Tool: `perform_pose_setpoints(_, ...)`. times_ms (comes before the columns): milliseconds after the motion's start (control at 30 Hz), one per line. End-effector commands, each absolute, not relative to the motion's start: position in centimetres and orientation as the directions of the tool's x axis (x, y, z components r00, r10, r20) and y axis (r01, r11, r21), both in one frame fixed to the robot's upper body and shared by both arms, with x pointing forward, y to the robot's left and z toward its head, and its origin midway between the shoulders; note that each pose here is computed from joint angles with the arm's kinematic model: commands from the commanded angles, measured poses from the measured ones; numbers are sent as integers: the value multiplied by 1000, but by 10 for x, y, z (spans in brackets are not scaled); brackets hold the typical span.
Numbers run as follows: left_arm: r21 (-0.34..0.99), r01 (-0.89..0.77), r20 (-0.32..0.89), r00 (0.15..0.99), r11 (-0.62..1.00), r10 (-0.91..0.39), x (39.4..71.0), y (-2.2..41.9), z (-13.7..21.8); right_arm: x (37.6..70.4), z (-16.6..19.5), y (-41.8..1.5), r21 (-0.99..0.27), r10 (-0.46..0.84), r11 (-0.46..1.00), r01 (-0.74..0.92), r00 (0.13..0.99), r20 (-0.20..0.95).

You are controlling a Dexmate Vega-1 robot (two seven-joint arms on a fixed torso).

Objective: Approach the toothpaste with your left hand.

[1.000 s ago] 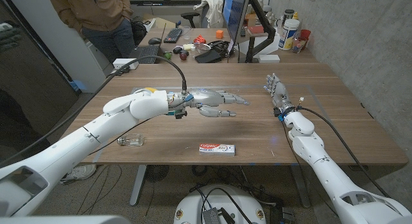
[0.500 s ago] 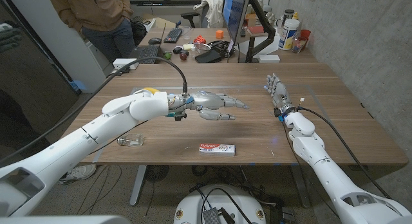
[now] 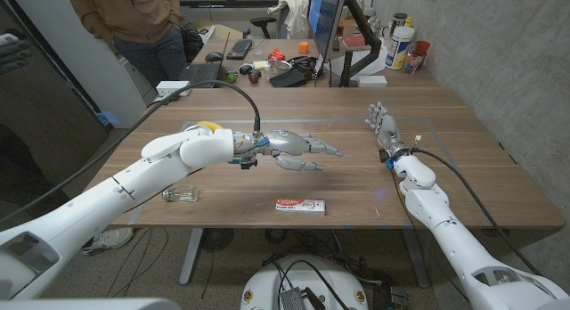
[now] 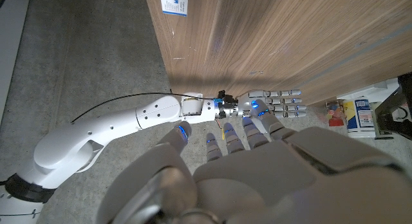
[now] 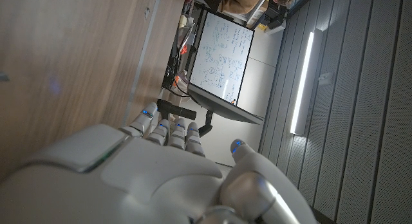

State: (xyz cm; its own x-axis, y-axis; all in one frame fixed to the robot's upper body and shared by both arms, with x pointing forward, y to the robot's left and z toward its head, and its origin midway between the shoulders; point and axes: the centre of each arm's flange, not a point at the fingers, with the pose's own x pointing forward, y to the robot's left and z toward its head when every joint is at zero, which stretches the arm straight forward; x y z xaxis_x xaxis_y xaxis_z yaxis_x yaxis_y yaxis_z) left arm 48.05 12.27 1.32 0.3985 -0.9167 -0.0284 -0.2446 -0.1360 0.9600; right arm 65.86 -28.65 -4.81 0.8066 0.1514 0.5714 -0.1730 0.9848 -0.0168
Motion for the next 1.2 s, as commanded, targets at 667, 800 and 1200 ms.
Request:
perform_pose_setpoints(667,954,-225,-86,427,-198,-900,483,124,4,660,-52,-285,-11,148,985,-172,810,568)
perform_pose_setpoints(800,953,-223,-93,431,-206,-898,483,124,3,660,-52,-285,-11,147,985,-171,809,568)
perform_pose_setpoints(1200,949,-219,-114,439,-229,-891,481,125,-1,659,-53,-282,-13,149,985,-172,810,568)
